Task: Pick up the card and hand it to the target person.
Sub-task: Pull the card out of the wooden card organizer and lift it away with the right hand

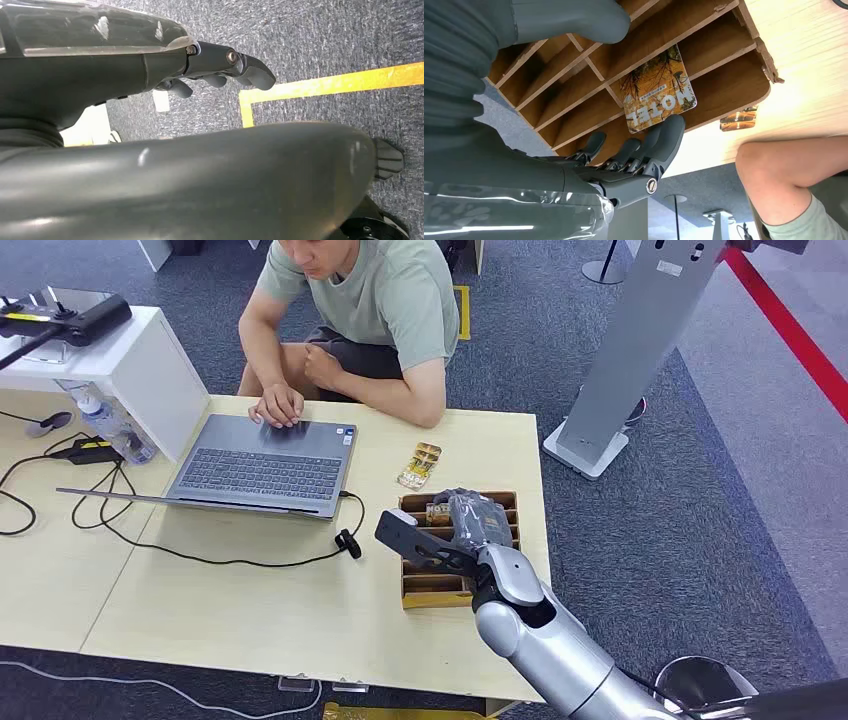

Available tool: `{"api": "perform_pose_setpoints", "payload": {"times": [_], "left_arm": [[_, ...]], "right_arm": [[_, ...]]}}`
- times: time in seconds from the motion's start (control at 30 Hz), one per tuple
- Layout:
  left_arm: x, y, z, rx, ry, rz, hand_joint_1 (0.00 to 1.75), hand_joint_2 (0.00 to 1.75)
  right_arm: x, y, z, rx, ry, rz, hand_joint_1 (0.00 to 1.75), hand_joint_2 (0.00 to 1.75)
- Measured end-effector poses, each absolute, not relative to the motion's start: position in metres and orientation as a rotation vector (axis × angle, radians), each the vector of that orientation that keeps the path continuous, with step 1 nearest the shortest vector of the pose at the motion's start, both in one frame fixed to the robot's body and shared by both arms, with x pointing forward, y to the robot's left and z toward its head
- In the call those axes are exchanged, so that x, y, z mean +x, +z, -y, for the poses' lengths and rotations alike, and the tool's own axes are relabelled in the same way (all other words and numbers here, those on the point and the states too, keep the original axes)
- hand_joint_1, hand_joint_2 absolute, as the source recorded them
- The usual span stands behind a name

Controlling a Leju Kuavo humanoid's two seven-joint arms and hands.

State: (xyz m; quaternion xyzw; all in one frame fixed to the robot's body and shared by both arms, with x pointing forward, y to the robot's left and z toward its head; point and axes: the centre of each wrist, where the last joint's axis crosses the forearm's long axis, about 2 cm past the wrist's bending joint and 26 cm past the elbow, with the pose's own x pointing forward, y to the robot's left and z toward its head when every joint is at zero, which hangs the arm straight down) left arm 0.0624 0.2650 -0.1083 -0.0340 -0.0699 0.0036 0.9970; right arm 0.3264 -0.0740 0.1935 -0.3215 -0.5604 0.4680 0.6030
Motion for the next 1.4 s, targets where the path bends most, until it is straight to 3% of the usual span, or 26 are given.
{"api": "perform_pose_setpoints", "payload": {"times": [1.0, 1.4], "left_arm": [[0.0625, -0.1083, -0.2650, -0.068, 0.008, 0.151, 0.00, 0.00], [0.0624, -0.1083, -0.2650, -0.068, 0.008, 0.149, 0.00, 0.00]], "right_arm": [[0.3266, 0.1935, 0.0744, -0.742, 1.088, 1.298, 0.52, 1.75], [0.3265, 0.1934, 0.0744, -0.741, 1.090, 1.297, 0.67, 1.75]]}}
